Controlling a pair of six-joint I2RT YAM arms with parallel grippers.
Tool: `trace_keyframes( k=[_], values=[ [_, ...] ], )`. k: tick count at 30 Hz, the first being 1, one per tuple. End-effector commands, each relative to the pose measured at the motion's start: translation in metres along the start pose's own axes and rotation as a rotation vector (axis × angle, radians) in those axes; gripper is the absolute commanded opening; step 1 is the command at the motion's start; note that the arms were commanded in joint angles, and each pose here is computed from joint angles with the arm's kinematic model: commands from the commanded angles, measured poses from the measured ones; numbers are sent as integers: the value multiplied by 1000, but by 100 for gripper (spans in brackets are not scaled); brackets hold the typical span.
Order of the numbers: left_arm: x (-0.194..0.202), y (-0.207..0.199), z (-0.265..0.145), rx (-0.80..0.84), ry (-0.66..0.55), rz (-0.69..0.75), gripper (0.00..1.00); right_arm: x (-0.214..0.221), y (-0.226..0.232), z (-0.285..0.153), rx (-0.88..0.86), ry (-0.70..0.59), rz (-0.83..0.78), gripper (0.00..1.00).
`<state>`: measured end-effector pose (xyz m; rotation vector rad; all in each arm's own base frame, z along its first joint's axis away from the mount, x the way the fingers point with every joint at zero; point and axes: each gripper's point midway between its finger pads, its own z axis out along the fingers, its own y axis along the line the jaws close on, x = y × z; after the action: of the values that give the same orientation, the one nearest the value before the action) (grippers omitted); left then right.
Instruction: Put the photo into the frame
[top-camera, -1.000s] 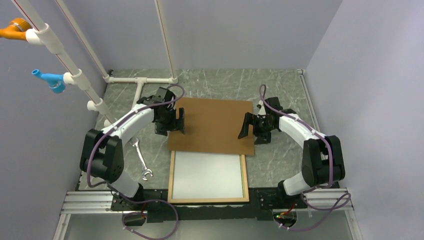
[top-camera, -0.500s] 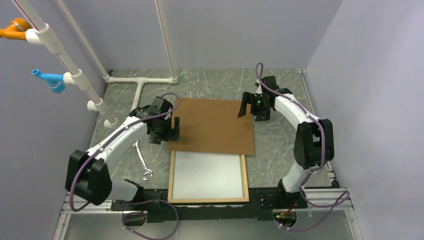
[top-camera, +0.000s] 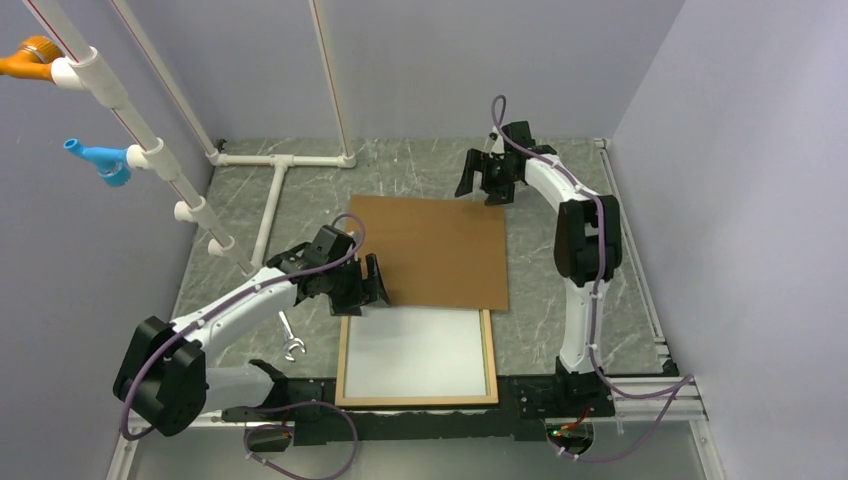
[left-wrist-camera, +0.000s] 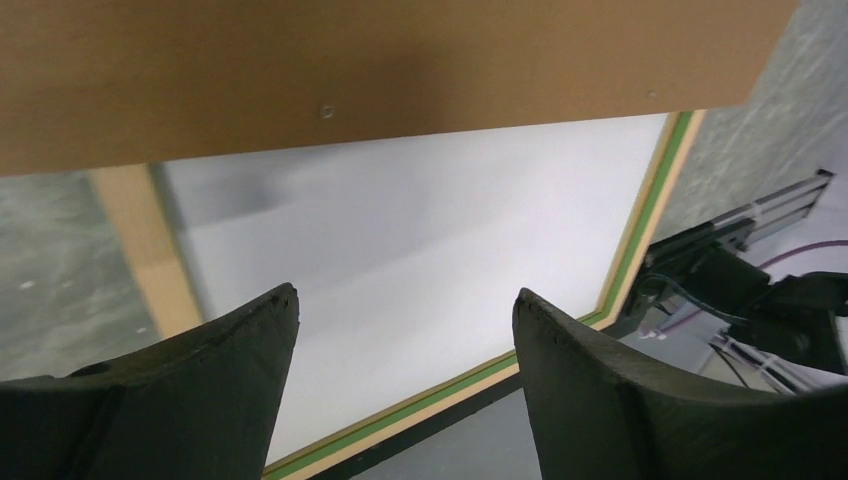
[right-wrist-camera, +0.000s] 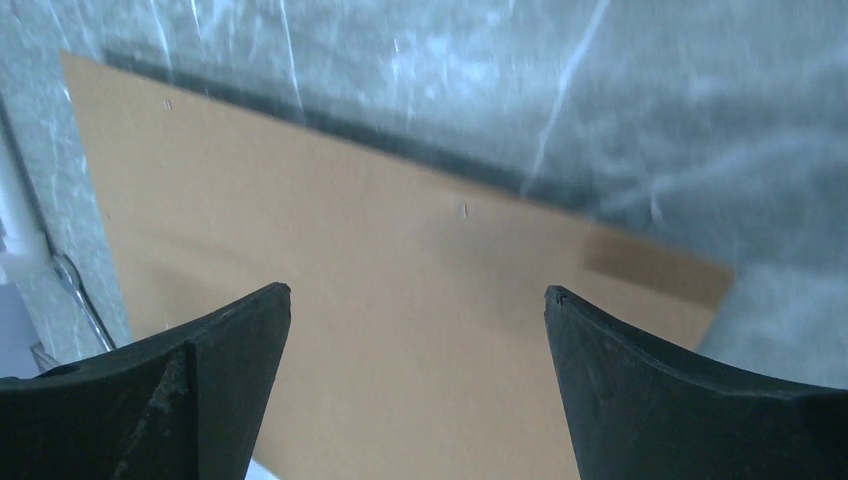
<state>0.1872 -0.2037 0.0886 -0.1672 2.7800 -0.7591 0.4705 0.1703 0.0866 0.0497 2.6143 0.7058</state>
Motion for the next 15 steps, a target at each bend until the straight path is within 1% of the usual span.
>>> trace_keyframes(
  k=[1,5,8,12,15],
  values=[
    [-9,-34,13,138,-21,-59,81,-39,19,17,-99,-47,-43,100],
    [-2,-30,31,143,18,-97,81,-57,21,32,-128,-67,-59,100],
    [-1,-28,39,137,19,-107,81,-57,18,46,-138,-46,-67,100],
    [-4,-23,46,107,10,-111,82,-45,7,57,-125,1,-71,100],
    [-6,-18,52,84,11,-108,82,-29,2,55,-120,48,-70,100]
  ],
)
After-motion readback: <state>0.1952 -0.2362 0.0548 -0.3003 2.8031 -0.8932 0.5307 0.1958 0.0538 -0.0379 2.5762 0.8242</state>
